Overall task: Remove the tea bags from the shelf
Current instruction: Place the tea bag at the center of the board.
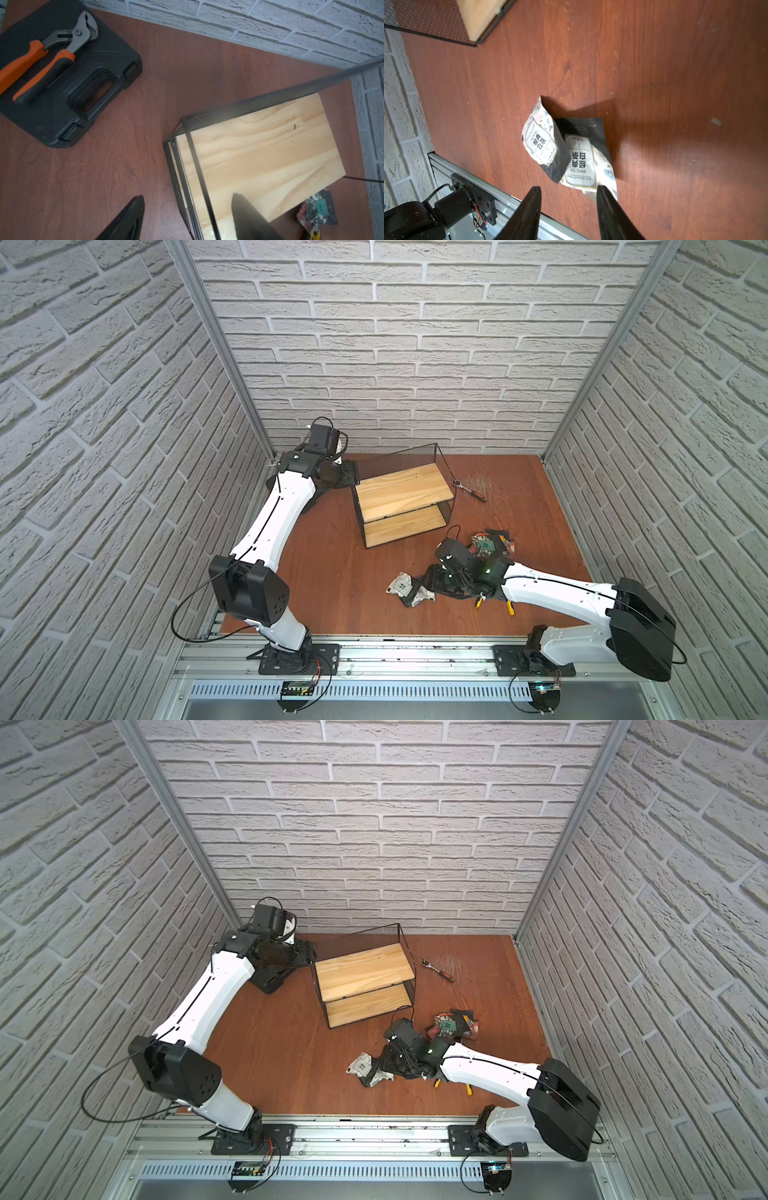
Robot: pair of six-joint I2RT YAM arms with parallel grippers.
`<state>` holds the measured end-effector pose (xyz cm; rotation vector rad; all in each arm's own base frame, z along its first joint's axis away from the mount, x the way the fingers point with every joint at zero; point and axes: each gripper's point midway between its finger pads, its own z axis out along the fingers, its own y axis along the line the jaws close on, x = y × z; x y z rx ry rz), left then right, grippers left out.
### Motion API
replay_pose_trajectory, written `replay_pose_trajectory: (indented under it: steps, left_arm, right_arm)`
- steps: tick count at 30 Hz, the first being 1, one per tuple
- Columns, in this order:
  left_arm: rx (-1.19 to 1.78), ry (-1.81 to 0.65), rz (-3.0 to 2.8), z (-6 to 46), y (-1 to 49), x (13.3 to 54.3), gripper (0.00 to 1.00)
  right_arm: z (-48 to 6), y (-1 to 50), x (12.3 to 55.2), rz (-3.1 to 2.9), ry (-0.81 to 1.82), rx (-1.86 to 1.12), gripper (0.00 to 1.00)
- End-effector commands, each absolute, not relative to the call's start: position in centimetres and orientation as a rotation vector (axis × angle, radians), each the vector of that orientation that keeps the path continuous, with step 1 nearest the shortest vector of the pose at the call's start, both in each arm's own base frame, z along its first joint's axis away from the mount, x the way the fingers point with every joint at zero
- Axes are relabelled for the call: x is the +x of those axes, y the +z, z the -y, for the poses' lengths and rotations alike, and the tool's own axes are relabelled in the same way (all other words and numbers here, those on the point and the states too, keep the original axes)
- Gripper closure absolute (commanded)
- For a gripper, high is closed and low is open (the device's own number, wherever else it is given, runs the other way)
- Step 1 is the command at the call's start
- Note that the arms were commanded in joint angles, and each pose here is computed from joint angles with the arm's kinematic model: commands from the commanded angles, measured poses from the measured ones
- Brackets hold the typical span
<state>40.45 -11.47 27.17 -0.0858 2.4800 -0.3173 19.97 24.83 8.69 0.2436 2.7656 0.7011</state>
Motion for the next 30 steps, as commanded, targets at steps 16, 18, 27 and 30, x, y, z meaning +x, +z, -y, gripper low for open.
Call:
replay_pose_trajectory:
  steps: [16,18,27,30]
  left_arm:
    - [-0.403,-0.110,-2.247,3.7,32.9,35.5,0.02]
    - [-0.428,-0.083,-2.237,2.7,32.3,34.6,0.02]
    - [-0.622,0.515,-2.173,-4.9,26.7,29.8,0.02]
    - [-0.538,0.557,-2.167,-5.4,23.9,29.8,0.02]
  right_arm:
    - [-5.1,20.3,25.1,-2.449,0.149,0.517,0.00]
    - [-4.4,21.3,26.4,-2.418,0.166,0.505,0.00]
    - [2.7,23.4,31.0,-2.140,-0.159,0.567,0.00]
    - [5.3,21.9,32.2,-2.036,-0.206,0.597,0.00]
